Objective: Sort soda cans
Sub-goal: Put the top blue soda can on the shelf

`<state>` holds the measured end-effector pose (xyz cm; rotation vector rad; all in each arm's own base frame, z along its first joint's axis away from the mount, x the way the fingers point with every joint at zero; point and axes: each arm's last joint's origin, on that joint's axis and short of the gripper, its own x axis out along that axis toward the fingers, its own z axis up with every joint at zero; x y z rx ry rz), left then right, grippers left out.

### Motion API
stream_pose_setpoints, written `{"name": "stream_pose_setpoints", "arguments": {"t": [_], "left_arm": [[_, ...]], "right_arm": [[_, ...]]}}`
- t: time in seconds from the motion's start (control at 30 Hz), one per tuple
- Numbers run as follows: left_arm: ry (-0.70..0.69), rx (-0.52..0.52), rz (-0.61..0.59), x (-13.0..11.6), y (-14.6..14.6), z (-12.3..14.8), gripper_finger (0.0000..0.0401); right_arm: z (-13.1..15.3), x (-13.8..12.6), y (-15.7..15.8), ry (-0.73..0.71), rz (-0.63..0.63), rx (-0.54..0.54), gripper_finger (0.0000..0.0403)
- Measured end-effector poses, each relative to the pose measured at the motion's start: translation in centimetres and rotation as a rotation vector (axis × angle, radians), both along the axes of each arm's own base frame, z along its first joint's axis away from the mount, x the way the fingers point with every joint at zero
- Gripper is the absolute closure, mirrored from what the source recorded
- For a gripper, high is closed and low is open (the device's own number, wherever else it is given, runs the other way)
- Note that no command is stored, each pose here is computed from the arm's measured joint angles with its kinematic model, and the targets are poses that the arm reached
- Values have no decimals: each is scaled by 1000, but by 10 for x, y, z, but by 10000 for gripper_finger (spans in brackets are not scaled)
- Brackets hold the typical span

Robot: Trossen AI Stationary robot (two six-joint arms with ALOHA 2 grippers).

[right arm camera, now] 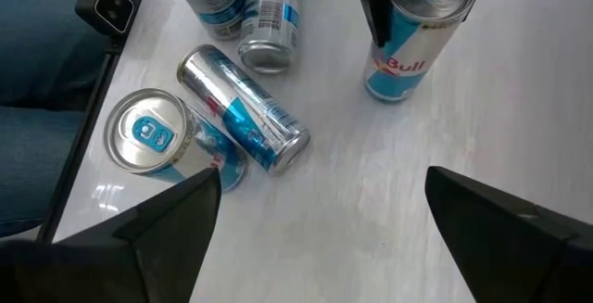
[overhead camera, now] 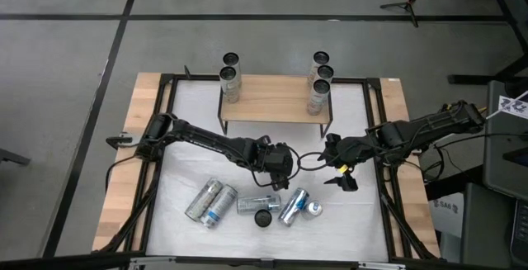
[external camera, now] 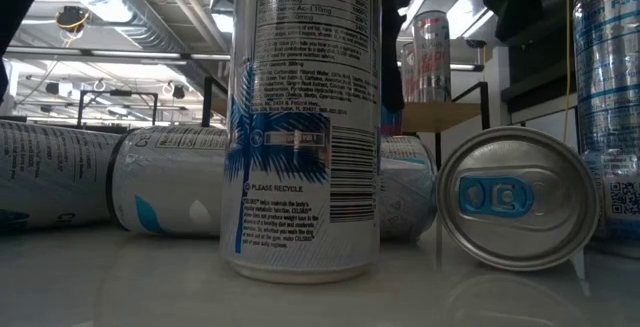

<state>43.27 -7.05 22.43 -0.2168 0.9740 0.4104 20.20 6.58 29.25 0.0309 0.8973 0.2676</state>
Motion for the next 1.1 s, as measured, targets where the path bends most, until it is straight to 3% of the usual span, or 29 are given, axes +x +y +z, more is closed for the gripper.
{"name": "stream_pose_setpoints", "arguments": {"t": [0.3, 0.57, 1.1], "left_arm": [[0, -81, -104, 2, 6, 12, 184], [-68, -71, -242, 11, 15, 56, 184], [-144, 41, -335, 4, 50, 137, 185]], "right_arm": [[0, 0, 0, 0, 1, -1, 27], [0, 0, 0, 0, 2, -1, 27], [0, 0, 0, -1, 3, -2, 27]]}}
